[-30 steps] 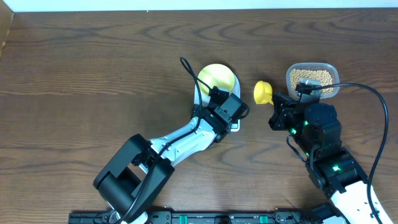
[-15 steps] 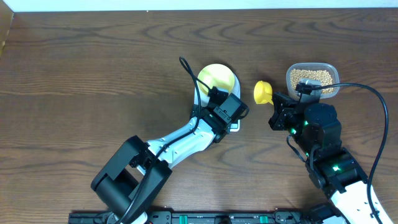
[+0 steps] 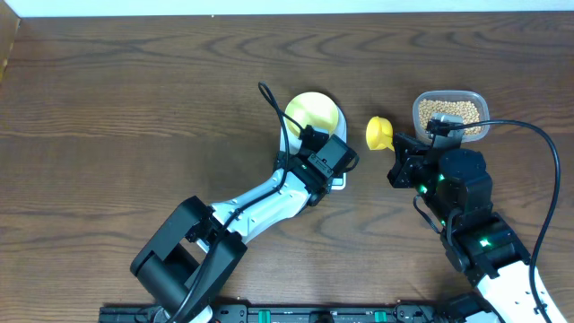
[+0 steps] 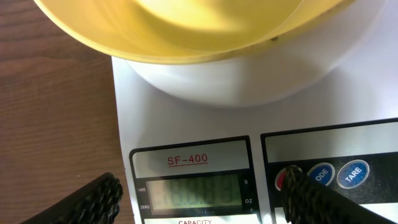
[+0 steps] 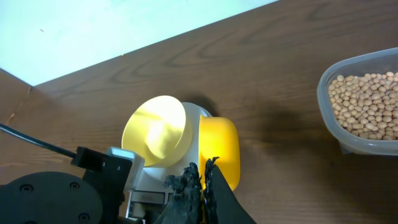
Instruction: Scoop item into bowl and weigh 50g on scale
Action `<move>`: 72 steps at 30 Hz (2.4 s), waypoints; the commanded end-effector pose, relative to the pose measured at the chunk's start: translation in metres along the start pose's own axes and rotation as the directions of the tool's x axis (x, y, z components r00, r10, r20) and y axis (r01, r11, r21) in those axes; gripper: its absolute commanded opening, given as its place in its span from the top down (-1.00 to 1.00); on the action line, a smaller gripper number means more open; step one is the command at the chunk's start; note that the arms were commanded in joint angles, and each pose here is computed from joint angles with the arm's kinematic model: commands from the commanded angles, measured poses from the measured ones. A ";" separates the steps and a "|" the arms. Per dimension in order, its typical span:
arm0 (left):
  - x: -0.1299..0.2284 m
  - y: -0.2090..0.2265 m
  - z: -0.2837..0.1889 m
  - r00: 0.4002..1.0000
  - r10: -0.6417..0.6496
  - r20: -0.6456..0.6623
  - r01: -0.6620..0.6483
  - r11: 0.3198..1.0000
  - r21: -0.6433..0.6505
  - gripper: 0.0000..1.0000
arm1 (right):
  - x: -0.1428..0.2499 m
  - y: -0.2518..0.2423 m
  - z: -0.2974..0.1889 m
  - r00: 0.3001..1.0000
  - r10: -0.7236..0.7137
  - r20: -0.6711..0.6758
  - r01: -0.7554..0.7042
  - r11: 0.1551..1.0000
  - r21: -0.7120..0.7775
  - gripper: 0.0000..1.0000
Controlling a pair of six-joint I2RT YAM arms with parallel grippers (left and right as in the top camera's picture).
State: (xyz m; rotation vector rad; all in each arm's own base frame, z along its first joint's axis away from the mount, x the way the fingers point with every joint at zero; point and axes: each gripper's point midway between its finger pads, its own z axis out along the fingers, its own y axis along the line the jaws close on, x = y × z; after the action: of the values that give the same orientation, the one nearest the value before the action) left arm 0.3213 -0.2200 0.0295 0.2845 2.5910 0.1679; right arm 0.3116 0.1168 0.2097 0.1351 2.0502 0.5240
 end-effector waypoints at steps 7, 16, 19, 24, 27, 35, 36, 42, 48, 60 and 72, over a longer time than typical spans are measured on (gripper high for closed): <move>0.002 -0.002 -0.005 1.000 0.004 -0.008 -0.003 1.000 0.028 -0.67 | -0.011 0.003 -0.004 0.999 -0.012 0.030 0.012 1.000 -0.009 0.98; 0.003 -0.002 -0.003 1.000 0.006 -0.010 -0.006 1.000 0.026 -0.67 | -0.011 0.003 -0.004 0.999 -0.012 0.029 0.012 1.000 -0.008 0.98; 0.003 -0.002 -0.003 1.000 0.006 -0.010 -0.005 1.000 0.026 -0.68 | -0.011 0.003 -0.004 0.999 -0.012 0.029 0.012 1.000 -0.008 0.98; 0.003 -0.003 -0.003 1.000 0.004 -0.007 -0.004 1.000 0.027 -0.68 | -0.011 0.003 -0.004 0.999 -0.012 0.029 0.012 1.000 -0.008 0.98; 0.003 -0.003 -0.003 1.000 0.005 -0.009 -0.005 1.000 0.026 -0.67 | -0.011 0.003 -0.004 0.999 -0.012 0.030 0.012 1.000 -0.009 0.98; 0.006 -0.004 0.003 1.000 0.008 -0.013 -0.007 1.000 0.024 -0.67 | -0.011 0.003 -0.004 0.999 -0.012 0.030 0.012 1.000 -0.009 0.98; 0.006 -0.004 0.003 1.000 0.008 -0.013 -0.007 1.000 0.024 -0.67 | -0.011 0.003 -0.004 0.999 -0.012 0.030 0.012 1.000 -0.009 0.98; 0.008 -0.003 0.004 1.000 0.012 -0.021 -0.011 1.000 0.020 -0.67 | -0.011 0.003 -0.004 0.999 -0.012 0.030 0.012 1.000 -0.009 0.98; 0.012 -0.004 0.008 0.999 0.018 -0.034 -0.017 1.000 0.014 -0.67 | -0.011 0.003 -0.004 0.999 -0.012 0.030 0.012 1.000 -0.009 0.98; 0.017 -0.005 0.017 0.998 0.025 -0.049 -0.025 1.000 0.005 -0.68 | -0.012 0.004 -0.004 0.999 -0.011 0.034 0.012 1.000 -0.011 0.98; 0.013 -0.003 0.019 0.999 0.019 -0.030 -0.019 1.000 -0.012 -0.68 | -0.012 0.004 -0.004 0.999 -0.011 0.034 0.012 1.000 -0.011 0.98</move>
State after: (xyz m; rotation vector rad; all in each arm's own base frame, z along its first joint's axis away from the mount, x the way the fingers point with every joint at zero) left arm 0.3249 -0.2282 0.0240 0.2825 2.5873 0.1256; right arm 0.3123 0.1171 0.2112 0.1343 2.0433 0.5261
